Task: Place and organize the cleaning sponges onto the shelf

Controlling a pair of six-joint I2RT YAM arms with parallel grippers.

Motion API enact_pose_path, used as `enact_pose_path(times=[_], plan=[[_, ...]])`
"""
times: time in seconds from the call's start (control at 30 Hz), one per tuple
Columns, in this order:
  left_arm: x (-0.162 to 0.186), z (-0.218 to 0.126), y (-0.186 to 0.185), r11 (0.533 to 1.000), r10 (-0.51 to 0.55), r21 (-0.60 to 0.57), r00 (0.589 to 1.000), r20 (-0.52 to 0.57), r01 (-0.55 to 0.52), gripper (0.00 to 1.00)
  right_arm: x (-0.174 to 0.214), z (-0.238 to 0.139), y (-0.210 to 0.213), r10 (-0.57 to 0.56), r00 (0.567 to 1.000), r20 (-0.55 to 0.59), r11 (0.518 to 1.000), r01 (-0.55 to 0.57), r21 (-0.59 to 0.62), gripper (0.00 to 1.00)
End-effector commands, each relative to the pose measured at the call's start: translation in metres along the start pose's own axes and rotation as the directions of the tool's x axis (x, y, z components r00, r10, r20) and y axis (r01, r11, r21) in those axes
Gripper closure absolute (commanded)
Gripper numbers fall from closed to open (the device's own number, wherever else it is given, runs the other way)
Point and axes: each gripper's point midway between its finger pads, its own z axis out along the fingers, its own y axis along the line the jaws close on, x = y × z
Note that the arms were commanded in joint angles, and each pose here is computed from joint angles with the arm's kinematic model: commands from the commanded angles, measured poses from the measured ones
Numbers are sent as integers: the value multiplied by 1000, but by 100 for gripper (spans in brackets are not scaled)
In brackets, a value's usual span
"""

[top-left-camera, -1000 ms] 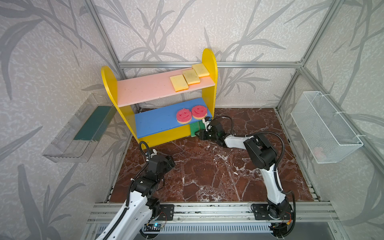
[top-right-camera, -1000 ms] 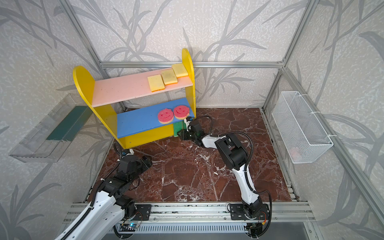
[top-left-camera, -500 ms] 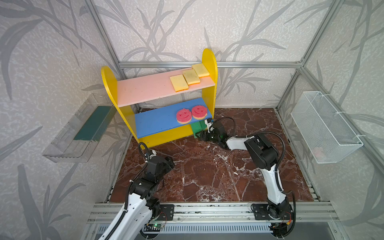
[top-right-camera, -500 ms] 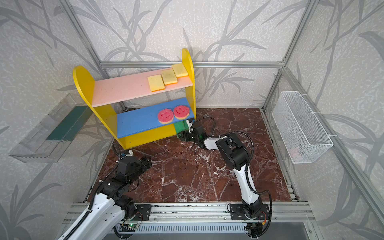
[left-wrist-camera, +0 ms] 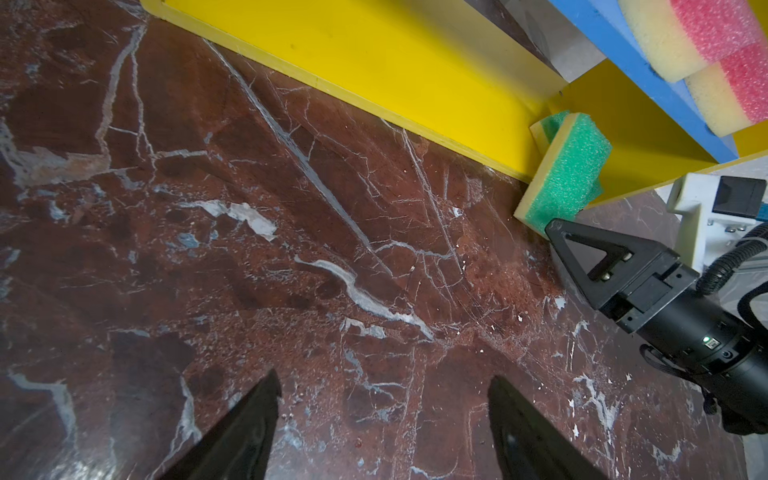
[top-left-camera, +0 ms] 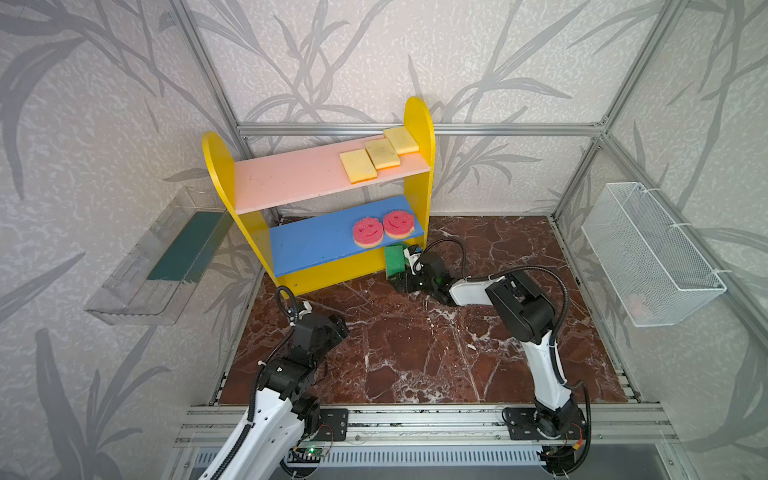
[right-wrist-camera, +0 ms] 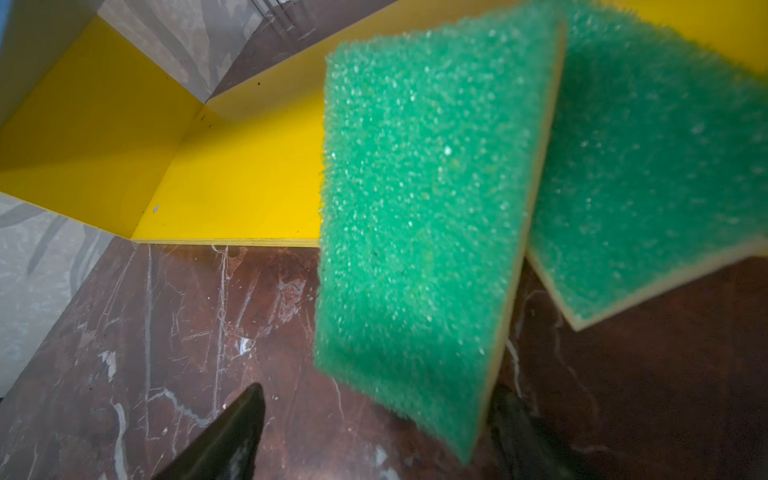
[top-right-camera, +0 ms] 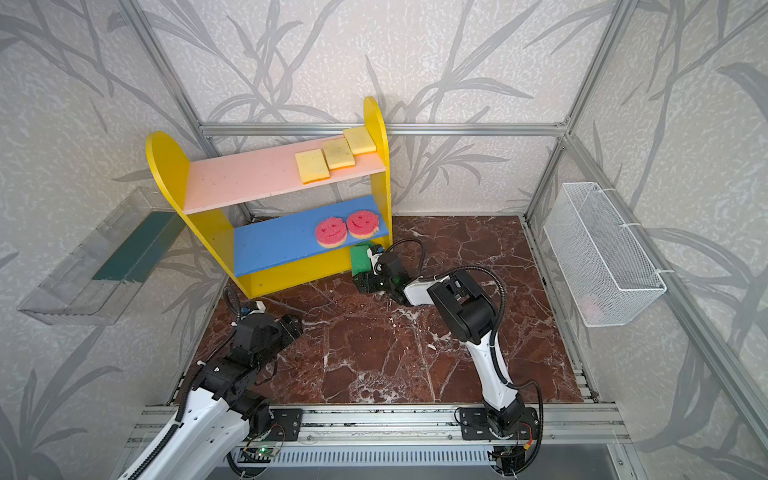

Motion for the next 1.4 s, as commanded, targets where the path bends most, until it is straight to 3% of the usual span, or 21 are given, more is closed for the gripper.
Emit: enact_pose_path(times=[0.0, 0.37, 0.63, 0.8, 1.13, 1.37], plan=[[-5, -3, 0, 1000, -7, -13, 1000, 10, 7, 20, 7, -12, -3, -57, 997, -51, 996, 60, 65, 15], [-11, -7, -4, 1000, 5, -15, 1000, 20, -5, 20, 5, -27, 3, -114, 992, -60, 991, 118, 69, 14], [-10, -7, -2, 1000, 5, -19, 1000, 19, -4, 20, 4, -21, 5, -93, 994, -54, 994, 95, 48, 51], [-9, -6, 0, 1000, 5, -26, 1000, 18, -4, 20, -1, -14, 12, -58, 998, -31, 998, 58, 1, 61], [-9, -5, 3, 999, 15, -36, 1000, 25, -14, 20, -16, -3, 2, -2, 1000, -5, 1000, 2, -4, 91], [-9, -4, 3, 999, 17, -37, 999, 27, -16, 20, -24, -2, -9, 13, 1000, 5, 1000, -13, 16, 96]])
